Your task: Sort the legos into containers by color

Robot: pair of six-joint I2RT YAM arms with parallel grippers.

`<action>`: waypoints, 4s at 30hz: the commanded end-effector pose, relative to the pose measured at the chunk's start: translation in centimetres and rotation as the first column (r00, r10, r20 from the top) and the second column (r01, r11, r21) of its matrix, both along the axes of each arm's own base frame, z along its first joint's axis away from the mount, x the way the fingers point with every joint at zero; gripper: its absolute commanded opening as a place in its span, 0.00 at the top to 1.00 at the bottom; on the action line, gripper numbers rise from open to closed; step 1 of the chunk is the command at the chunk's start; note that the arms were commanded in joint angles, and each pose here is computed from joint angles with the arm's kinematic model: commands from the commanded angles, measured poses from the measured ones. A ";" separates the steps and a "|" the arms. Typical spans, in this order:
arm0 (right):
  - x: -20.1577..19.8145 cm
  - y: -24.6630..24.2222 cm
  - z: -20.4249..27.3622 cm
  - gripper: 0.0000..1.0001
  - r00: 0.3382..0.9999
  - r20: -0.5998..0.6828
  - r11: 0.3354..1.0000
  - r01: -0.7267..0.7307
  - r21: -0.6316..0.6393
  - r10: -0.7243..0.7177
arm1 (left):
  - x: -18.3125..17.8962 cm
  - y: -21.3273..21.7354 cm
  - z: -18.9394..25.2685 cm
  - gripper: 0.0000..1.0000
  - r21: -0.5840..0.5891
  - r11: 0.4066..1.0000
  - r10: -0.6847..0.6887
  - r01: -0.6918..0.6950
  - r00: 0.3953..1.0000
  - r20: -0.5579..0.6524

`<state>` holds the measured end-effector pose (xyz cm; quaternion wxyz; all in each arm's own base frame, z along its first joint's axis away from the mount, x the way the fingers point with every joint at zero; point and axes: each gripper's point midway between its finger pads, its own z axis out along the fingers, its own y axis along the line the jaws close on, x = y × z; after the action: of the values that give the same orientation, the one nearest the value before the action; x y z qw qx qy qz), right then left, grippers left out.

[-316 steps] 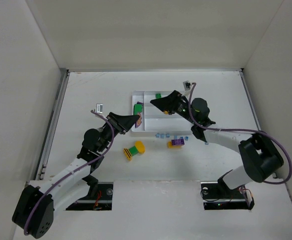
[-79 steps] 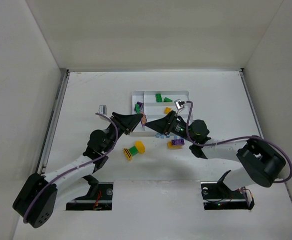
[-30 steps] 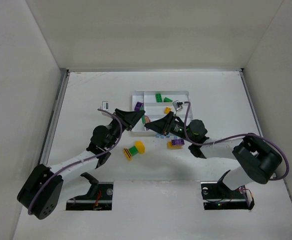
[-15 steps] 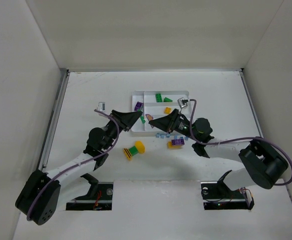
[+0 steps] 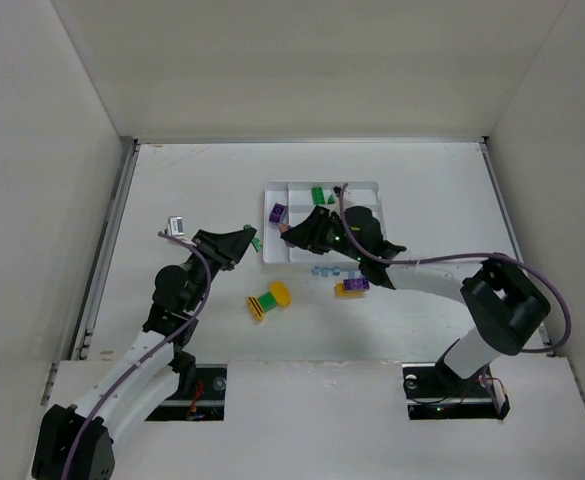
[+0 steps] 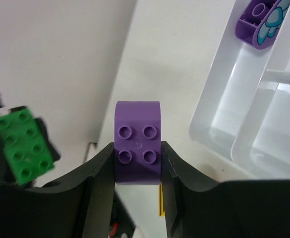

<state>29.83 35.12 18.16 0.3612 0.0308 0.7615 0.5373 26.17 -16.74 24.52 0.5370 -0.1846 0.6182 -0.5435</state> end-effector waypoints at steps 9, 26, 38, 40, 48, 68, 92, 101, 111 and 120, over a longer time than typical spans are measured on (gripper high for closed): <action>5.5 3.2 -4.6 0.60 0.993 0.024 0.880 0.116 -0.460 -0.118 | 0.3 0.2 -1.2 0.79 0.095 0.995 0.015 -0.014 1.000 -0.015; 7.0 4.7 -5.7 0.38 0.989 -0.022 0.890 0.125 -0.438 -0.149 | 1.3 0.7 -1.5 0.79 0.110 0.993 0.041 -0.037 0.999 -0.029; 6.4 -9.4 1.3 0.37 0.910 0.160 0.868 0.414 -0.273 -0.384 | 6.0 -3.9 -1.7 0.77 0.203 0.978 0.078 -0.052 0.990 -0.121; 5.5 -12.8 1.4 0.37 0.882 0.174 0.845 0.469 -0.255 -0.437 | 7.7 -5.5 -2.2 0.76 0.239 0.969 0.108 -0.070 0.983 -0.147; 2.7 -17.0 0.0 0.36 0.858 0.193 0.824 0.513 -0.242 -0.477 | 15.7 -9.5 -5.4 0.75 0.256 0.947 0.266 -0.195 0.921 -0.284; 1.7 -16.2 0.7 0.37 0.874 0.203 0.859 0.477 -0.186 -0.441 | 24.3 -11.9 -12.6 0.67 0.221 0.890 0.450 -0.398 0.692 -0.564; 1.7 -15.4 0.2 0.42 0.891 0.209 0.872 0.443 -0.211 -0.402 | 22.2 -11.7 -9.3 0.48 0.219 0.889 0.458 -0.403 0.753 -0.473; -1.2 -8.9 -0.1 0.62 0.953 0.262 0.925 0.229 -0.303 -0.150 | 15.6 -8.3 -1.8 0.71 0.288 0.896 0.399 -0.339 0.897 -0.188; -3.3 -10.8 -3.8 0.65 0.955 0.218 0.846 0.283 -0.452 -0.202 | 6.8 -5.7 -4.5 0.69 0.601 0.790 0.309 -0.122 0.926 -0.219; -4.6 -17.9 -5.7 0.20 0.898 0.241 0.610 0.429 -0.666 -0.368 | 1.3 -5.1 -4.1 0.78 0.545 0.837 0.137 -0.055 0.984 -0.111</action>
<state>25.79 19.52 12.86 0.4855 0.0307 0.8543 0.1831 28.43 -21.62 19.64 0.5383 -0.1239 0.7846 -0.2815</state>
